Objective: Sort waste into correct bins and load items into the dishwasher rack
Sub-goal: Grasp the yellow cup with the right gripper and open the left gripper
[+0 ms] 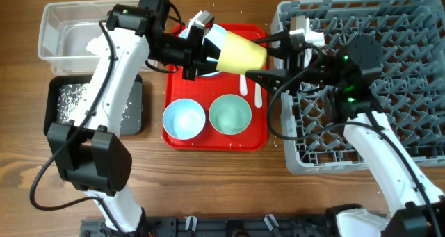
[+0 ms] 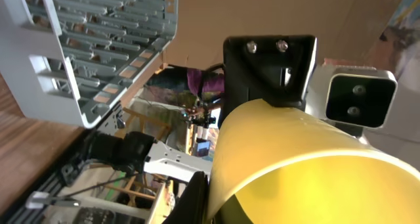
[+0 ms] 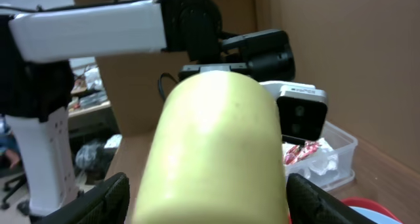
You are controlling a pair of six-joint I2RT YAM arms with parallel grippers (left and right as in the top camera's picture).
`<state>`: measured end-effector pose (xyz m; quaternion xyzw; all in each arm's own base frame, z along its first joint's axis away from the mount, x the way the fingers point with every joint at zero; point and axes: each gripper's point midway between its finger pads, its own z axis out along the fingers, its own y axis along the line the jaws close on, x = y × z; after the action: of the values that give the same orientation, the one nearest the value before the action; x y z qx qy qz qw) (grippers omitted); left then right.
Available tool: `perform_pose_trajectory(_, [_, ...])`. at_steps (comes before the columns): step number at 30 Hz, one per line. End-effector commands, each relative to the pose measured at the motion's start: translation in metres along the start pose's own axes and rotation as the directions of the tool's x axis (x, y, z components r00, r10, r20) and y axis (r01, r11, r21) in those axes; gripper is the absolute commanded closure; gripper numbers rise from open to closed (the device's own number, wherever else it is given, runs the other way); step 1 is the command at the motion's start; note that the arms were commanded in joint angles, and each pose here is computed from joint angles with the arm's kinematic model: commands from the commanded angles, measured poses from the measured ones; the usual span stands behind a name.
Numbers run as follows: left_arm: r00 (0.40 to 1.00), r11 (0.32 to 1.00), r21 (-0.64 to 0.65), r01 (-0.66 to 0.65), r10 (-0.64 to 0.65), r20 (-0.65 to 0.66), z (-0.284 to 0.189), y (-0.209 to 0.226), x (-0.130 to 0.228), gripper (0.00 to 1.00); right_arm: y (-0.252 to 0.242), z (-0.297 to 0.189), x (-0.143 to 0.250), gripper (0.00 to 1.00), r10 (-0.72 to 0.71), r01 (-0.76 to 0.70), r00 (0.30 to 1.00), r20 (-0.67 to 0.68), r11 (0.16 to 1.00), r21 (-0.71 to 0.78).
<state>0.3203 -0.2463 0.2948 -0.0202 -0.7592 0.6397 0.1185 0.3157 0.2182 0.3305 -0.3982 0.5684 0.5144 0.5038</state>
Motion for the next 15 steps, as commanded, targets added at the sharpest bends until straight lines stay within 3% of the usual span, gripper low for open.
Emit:
perform_pose_trajectory(1, [0.999,0.999,0.031,-0.041,0.041,-0.007,-0.002,-0.011,0.007,0.96,-0.003,-0.008,0.005,0.22,-0.008,0.008,1.0,-0.017,0.999,-0.052])
perform_pose_trajectory(15, [0.995,0.996,0.031,-0.089,0.09,-0.043,0.011,-0.013,0.015,0.96,-0.004,0.001,0.015,0.23,0.017,-0.018,1.0,-0.011,0.983,-0.183])
